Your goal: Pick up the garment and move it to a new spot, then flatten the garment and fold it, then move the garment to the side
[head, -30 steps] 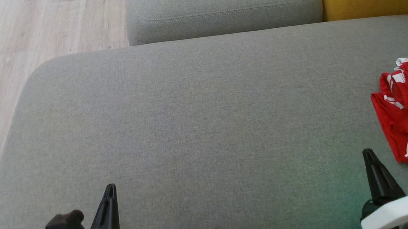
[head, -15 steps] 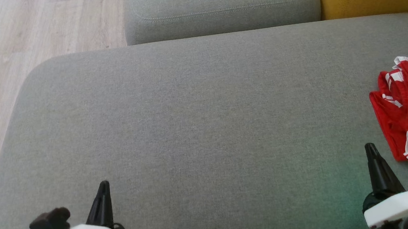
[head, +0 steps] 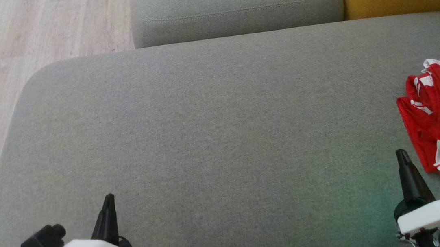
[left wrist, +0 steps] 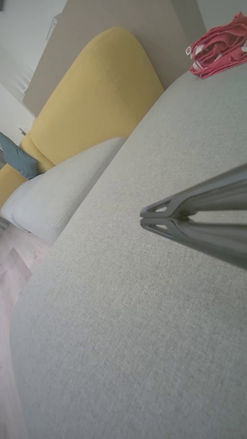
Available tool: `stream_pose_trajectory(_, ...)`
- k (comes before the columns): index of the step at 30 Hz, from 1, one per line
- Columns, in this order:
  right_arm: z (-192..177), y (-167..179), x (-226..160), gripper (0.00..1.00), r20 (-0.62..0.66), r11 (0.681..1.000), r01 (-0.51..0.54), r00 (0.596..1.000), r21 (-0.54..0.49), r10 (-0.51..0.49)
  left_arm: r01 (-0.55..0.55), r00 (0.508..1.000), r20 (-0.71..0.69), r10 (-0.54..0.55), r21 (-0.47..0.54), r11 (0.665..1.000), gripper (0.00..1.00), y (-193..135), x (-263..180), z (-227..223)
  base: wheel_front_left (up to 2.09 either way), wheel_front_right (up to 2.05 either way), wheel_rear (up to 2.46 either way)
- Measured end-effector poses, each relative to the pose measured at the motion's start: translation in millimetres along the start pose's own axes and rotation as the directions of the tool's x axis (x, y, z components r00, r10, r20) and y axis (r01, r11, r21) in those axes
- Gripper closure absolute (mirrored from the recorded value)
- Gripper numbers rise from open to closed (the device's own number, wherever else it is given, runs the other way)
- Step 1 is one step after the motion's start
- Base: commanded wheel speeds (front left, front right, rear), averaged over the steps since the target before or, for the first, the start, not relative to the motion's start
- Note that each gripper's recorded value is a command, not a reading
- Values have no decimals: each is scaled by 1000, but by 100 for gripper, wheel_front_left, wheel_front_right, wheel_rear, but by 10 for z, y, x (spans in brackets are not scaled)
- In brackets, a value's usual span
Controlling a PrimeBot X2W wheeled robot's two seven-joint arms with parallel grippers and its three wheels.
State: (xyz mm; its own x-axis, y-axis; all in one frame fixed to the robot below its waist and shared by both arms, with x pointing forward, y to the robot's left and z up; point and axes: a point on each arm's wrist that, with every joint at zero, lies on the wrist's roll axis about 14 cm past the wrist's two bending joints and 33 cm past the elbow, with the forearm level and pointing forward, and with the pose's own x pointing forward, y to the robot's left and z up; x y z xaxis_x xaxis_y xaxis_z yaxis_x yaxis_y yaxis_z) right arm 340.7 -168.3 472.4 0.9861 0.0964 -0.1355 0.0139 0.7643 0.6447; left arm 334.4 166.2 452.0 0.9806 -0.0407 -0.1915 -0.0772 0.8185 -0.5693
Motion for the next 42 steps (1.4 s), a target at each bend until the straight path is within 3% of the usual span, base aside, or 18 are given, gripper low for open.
stream_pose_trajectory(22,46,-69,63,100,21,971,12,1000,241,-18,-8,1000,-2,8,-251,968,100,41,109,93,0,0,0)
stream_pose_trajectory(32,113,-74,123,100,43,937,2,999,349,-18,-8,1000,-5,7,-371,928,100,53,135,106,0,0,0)
stream_pose_trajectory(42,127,-145,133,100,52,885,11,998,466,-39,0,1000,3,2,-495,869,100,61,175,149,0,0,0)
